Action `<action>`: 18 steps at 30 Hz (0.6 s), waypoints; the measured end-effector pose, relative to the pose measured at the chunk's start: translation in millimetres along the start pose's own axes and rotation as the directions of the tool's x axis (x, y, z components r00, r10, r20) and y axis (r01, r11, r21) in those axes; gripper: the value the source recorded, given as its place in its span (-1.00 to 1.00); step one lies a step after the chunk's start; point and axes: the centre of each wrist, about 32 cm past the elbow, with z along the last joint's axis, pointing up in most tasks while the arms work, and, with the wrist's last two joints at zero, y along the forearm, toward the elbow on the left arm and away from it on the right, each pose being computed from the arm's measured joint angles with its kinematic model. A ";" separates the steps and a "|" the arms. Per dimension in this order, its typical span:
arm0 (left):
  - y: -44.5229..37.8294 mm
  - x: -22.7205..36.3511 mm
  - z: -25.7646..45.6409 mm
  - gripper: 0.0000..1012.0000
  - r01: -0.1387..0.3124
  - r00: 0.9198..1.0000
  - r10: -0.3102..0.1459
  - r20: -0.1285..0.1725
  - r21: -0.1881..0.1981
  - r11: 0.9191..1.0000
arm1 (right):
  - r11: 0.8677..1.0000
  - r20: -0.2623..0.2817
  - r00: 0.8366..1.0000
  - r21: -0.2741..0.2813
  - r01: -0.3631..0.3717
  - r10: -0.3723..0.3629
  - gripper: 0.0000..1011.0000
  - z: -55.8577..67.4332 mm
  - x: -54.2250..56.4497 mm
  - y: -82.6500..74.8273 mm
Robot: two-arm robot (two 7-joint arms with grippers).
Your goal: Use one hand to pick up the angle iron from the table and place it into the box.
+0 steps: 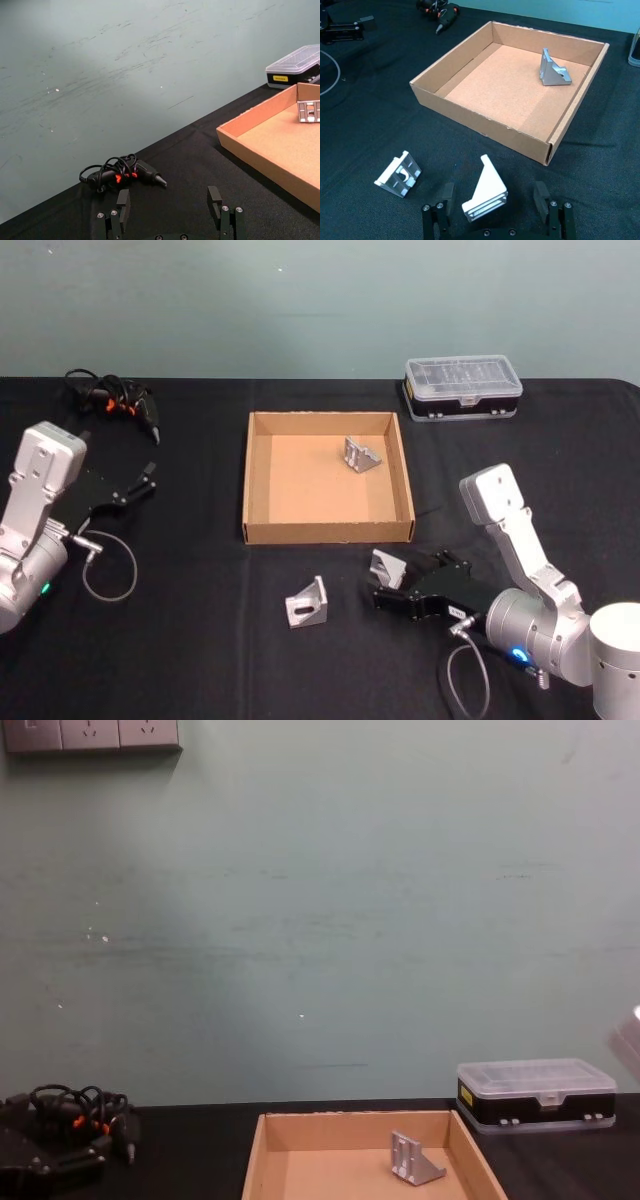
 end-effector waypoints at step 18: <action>0.0 0.0 0.0 1.00 0.000 1.000 0.000 0.000 0.000 1.000 | 1.000 0.001 1.000 -0.001 -0.001 0.001 0.13 0.1 -0.6 -0.4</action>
